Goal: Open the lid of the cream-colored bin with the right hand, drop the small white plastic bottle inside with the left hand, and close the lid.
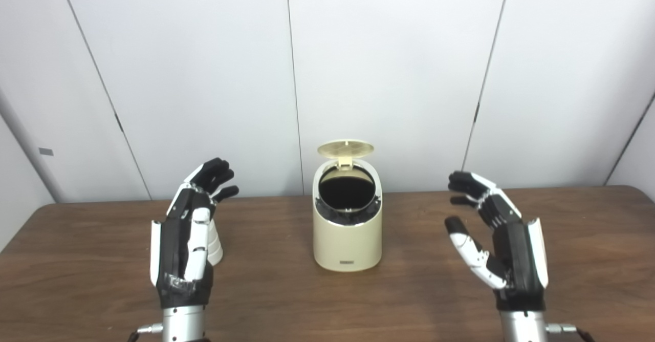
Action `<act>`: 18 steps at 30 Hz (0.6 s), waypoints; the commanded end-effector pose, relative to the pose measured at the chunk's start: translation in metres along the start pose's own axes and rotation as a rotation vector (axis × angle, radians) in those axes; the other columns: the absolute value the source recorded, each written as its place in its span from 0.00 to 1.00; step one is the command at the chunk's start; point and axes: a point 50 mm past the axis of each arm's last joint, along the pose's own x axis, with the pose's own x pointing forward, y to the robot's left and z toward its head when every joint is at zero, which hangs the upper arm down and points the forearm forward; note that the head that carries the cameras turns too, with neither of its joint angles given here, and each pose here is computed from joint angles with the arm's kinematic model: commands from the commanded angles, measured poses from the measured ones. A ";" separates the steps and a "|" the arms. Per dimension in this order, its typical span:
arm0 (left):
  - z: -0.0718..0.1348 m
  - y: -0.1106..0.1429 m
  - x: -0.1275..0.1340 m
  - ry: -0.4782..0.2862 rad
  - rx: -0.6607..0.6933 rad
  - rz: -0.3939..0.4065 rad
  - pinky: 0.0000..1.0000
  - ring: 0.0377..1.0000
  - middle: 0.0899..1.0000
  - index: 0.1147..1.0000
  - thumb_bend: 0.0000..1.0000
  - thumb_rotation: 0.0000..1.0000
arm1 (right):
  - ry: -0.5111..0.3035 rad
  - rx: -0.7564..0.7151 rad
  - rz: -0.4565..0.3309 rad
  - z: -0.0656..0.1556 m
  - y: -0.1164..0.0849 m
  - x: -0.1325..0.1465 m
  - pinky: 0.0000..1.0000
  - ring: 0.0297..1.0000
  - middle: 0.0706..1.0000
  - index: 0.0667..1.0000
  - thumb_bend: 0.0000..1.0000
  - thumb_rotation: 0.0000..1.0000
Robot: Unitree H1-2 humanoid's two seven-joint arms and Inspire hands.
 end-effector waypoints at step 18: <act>0.026 0.017 0.022 -0.271 0.377 0.015 0.64 0.72 0.72 0.70 0.32 0.50 | -0.059 0.017 -0.064 0.013 -0.001 0.015 0.63 0.73 0.74 0.71 0.25 0.37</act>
